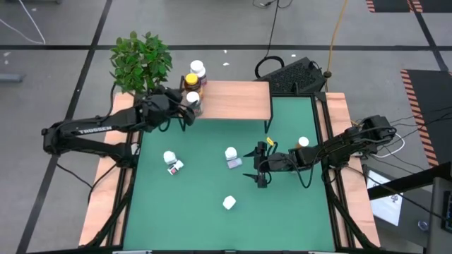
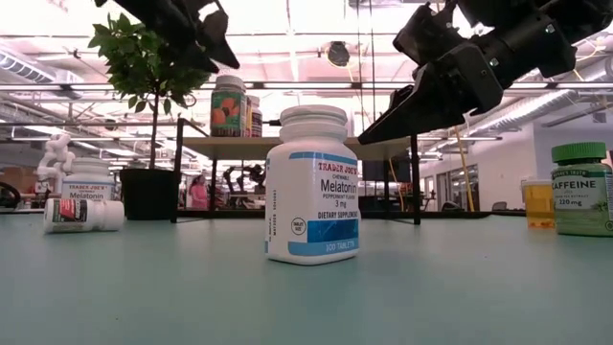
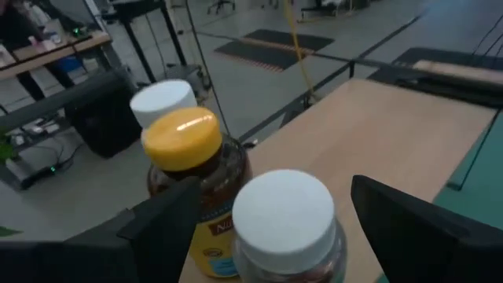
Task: Pick and place medicine bottles onto shelf by color
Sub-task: Put the small green pill bottle on the shelf
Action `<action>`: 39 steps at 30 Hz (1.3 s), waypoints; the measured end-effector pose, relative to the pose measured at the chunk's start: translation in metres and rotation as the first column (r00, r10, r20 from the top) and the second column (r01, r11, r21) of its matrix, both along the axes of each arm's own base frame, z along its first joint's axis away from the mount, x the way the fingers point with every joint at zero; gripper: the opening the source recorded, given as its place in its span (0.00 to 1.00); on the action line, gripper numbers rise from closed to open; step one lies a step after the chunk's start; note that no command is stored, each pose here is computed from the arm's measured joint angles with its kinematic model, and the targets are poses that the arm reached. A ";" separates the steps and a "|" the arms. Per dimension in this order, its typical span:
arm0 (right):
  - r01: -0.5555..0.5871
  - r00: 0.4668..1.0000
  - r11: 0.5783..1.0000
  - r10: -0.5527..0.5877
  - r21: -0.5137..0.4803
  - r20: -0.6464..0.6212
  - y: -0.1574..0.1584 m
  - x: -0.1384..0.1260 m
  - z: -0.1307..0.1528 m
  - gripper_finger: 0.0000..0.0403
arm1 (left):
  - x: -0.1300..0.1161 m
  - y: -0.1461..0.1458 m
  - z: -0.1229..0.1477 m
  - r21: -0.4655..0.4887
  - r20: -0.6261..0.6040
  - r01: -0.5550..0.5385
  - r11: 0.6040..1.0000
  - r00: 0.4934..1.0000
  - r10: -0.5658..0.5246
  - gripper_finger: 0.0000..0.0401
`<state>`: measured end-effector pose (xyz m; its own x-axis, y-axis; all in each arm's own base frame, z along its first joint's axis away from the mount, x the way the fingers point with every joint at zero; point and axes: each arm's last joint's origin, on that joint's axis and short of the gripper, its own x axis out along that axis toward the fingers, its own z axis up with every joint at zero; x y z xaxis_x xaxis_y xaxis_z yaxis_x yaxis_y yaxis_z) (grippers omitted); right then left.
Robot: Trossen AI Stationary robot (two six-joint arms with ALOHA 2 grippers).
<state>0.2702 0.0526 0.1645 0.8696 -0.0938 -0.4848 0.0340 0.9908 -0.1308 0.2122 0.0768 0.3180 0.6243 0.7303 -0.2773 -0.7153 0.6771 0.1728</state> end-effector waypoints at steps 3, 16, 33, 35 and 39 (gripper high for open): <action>0.001 1.000 1.000 -0.001 0.011 0.005 0.000 0.000 0.001 0.86 | -0.007 -0.006 0.008 0.003 0.045 0.015 1.000 0.999 -0.015 0.82; -0.159 0.977 0.971 0.129 0.177 0.171 0.015 -0.029 0.055 0.86 | -0.020 -0.066 0.027 0.002 0.170 0.296 0.955 0.941 -0.292 0.62; -0.080 0.952 0.927 0.180 0.366 -0.246 0.007 -0.130 0.081 0.86 | 0.056 -0.149 -0.024 0.103 -0.047 0.661 0.743 0.750 -0.660 0.51; -0.080 0.931 0.920 0.207 0.383 -0.302 0.009 -0.138 0.081 0.86 | 0.062 -0.149 -0.030 0.101 -0.066 0.659 0.746 0.752 -0.656 0.51; 0.029 0.901 0.908 0.157 0.418 -0.405 0.009 -0.150 0.093 0.86 | 0.072 -0.145 -0.036 0.110 -0.055 0.642 0.759 0.767 -0.640 0.51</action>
